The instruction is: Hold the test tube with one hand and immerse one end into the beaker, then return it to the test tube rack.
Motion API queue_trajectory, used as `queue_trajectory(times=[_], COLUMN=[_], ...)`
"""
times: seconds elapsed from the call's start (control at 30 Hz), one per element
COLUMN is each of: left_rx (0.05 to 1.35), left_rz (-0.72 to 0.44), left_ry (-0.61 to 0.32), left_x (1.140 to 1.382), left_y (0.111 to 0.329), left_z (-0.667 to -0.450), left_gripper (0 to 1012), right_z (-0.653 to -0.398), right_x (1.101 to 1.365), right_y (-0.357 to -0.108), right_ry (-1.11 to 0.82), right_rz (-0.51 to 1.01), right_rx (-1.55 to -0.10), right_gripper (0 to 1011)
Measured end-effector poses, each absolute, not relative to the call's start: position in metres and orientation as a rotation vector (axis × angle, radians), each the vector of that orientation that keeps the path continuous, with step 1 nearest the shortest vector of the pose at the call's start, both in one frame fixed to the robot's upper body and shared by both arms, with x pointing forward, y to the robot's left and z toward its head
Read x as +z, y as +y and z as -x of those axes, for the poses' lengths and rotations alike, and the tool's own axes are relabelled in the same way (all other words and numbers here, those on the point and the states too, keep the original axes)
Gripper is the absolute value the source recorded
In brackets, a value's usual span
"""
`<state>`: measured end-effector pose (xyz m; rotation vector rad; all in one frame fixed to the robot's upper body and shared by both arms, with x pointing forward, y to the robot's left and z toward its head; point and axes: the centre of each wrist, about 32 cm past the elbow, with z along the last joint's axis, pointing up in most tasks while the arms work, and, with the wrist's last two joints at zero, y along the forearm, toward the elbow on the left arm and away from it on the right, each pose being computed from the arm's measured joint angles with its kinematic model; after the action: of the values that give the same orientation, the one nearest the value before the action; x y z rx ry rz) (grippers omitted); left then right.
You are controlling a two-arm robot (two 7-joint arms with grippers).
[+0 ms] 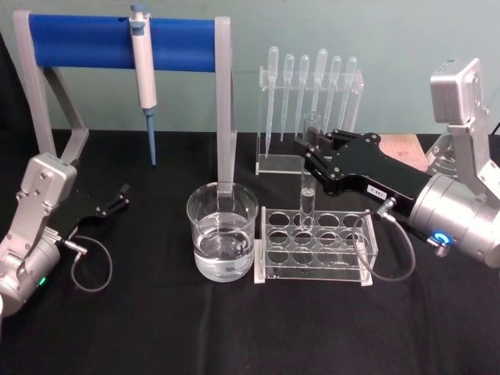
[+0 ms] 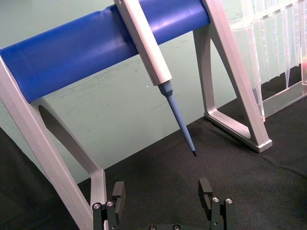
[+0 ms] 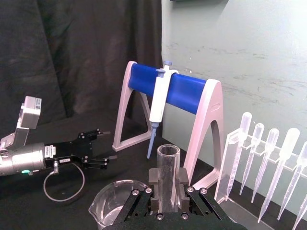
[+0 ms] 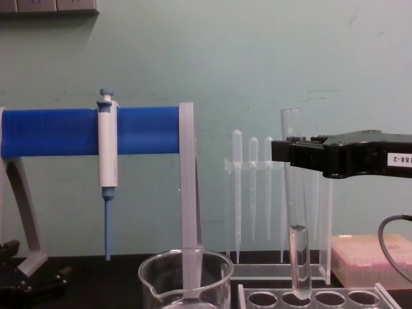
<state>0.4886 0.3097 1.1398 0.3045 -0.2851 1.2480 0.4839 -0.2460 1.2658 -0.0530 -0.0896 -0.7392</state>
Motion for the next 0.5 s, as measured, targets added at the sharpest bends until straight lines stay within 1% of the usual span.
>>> queue_trajectory(times=[0.5], left_rx=[1.248], left_rz=[-0.304], left_ry=[-0.285], left_x=[1.1398], left_y=[0.3097], left_z=[-0.4886], left_gripper=[1000], right_z=[-0.4840], right_x=[1.2654], right_y=[-0.2461], right_ry=[-0.089], right_rz=[0.054], right_rx=[-0.738], right_gripper=[224])
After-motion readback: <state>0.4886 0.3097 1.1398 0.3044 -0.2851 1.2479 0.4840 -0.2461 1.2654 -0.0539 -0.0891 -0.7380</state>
